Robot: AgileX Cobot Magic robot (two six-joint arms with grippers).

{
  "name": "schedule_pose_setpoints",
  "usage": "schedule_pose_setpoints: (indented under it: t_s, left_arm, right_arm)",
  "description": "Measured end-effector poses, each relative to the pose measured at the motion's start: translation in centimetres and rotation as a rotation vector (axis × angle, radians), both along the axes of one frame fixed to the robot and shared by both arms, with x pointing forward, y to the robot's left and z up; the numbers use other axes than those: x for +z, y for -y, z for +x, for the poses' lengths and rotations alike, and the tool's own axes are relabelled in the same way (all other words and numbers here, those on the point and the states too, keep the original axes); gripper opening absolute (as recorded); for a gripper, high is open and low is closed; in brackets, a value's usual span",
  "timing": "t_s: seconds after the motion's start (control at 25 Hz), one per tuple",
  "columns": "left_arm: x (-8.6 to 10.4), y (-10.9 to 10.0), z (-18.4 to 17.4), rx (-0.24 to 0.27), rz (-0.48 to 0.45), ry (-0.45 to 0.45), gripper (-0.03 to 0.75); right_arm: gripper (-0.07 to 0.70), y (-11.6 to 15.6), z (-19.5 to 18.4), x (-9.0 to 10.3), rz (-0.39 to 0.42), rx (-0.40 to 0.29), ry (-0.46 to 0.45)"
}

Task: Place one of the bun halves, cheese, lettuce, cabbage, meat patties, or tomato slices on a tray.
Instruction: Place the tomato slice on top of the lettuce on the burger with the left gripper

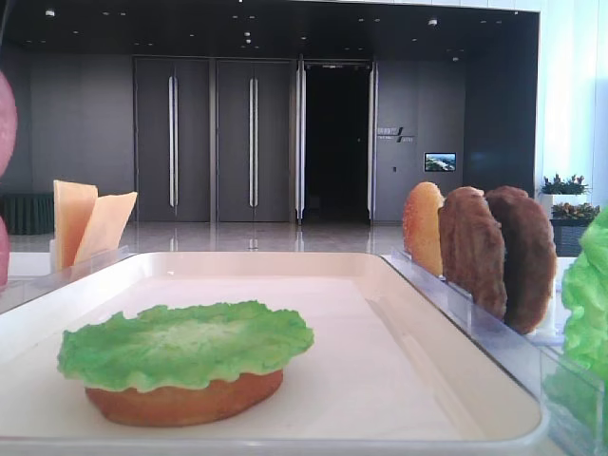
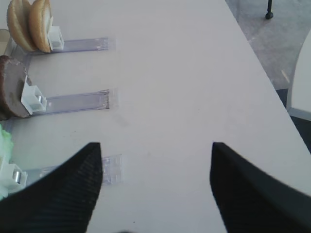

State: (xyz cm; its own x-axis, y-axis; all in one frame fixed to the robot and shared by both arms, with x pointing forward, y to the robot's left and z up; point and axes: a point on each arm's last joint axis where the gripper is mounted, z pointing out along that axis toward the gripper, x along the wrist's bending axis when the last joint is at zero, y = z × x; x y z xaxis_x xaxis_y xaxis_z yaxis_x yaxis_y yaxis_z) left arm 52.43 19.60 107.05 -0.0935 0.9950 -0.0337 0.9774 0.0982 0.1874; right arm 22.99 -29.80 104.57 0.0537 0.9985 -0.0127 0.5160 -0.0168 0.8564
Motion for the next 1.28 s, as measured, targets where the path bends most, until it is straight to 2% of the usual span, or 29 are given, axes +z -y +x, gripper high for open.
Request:
schedule_pose_setpoints:
  t_s: [0.16, 0.28, 0.52, 0.88, 1.08, 1.28]
  left_arm:
    - [1.9, -0.6, -1.1, -0.002, -0.005, 0.061, 0.064]
    - [2.4, -1.0, -2.1, -0.001, -0.012, 0.076, 0.064]
    - [1.1, -2.2, -5.6, 0.022, -0.011, 0.031, 0.064]
    - [1.3, -4.1, -11.2, 0.067, -0.068, 0.065, 0.064]
    - [0.5, -4.4, -12.0, 0.074, -0.065, 0.042, 0.064]
    - [0.5, -3.2, -11.0, 0.042, -0.171, 0.104, 0.063]
  right_arm:
    - [0.482, 0.0, 0.0, 0.0, 0.000, 0.000, 0.000]
    - [0.482, 0.0, 0.0, 0.0, 0.000, 0.000, 0.000]
    - [0.482, 0.0, 0.0, 0.0, 0.000, 0.000, 0.000]
    - [0.482, 0.0, 0.0, 0.0, 0.000, 0.000, 0.000]
    - [0.482, 0.0, 0.0, 0.0, 0.000, 0.000, 0.000]
    - [0.482, 0.0, 0.0, 0.0, 0.000, 0.000, 0.000]
